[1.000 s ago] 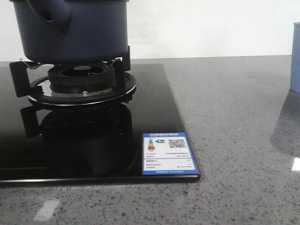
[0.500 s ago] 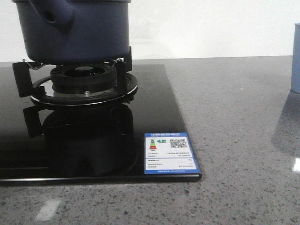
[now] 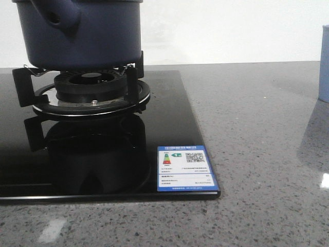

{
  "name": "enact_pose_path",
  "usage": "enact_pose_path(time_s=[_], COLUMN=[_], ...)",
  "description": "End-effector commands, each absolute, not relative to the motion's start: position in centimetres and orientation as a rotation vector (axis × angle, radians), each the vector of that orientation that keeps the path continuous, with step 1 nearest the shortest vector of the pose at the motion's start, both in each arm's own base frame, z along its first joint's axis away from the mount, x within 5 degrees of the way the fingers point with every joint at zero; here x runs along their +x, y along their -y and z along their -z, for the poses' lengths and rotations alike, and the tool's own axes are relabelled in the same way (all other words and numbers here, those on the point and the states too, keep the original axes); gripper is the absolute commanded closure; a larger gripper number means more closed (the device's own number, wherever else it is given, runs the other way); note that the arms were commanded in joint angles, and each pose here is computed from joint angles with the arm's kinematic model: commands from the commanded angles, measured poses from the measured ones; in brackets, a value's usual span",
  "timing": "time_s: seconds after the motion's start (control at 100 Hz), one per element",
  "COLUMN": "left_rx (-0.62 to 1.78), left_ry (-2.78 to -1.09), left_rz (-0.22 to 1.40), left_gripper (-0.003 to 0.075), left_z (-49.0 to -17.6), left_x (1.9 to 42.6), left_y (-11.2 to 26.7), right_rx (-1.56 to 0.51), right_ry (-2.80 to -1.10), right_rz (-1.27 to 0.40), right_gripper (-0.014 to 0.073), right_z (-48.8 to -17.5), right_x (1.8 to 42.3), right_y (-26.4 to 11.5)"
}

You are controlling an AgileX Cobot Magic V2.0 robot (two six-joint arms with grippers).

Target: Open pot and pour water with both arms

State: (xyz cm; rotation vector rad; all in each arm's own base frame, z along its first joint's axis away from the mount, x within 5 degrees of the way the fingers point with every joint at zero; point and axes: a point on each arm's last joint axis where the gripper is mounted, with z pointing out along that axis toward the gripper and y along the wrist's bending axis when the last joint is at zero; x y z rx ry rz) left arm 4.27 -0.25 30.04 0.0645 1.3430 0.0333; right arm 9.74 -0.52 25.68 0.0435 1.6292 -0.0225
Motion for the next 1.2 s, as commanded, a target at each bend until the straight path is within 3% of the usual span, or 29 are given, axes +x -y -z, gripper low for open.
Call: enact_pose_path(time_s=[0.0, 0.27, 0.78, 0.92, 1.08, 1.19], left_rx=[0.03, 0.033, 0.028, 0.02, -0.014, -0.007], left_ry=[-1.266, -1.403, -1.37, -1.287, -1.391, -1.434], left_rz=[-0.036, 0.062, 0.017, -0.035, 0.009, 0.006], left_gripper=[0.074, 0.074, 0.074, 0.074, 0.074, 0.074], left_z=[-31.1, -29.8, -29.5, -26.7, -22.1, -21.4], left_x=[4.1, 4.4, 4.6, 5.3, 5.7, 5.4], left_y=[0.0, 0.6, 0.3, 0.0, 0.0, 0.0], right_rx=[0.011, 0.011, 0.011, 0.011, 0.011, 0.011], right_ry=[-1.597, -1.597, -1.597, -1.597, -1.597, -1.597], right_rz=[0.014, 0.014, 0.014, 0.014, 0.014, 0.014], right_gripper=[0.0662, 0.0662, 0.0662, 0.0662, 0.0662, 0.0662], right_z=[-26.6, -26.6, -26.6, -26.6, -26.6, -26.6], right_x=[9.8, 9.8, 9.8, 9.8, 9.8, 9.8], right_y=[0.3, 0.3, 0.3, 0.3, 0.3, 0.3])
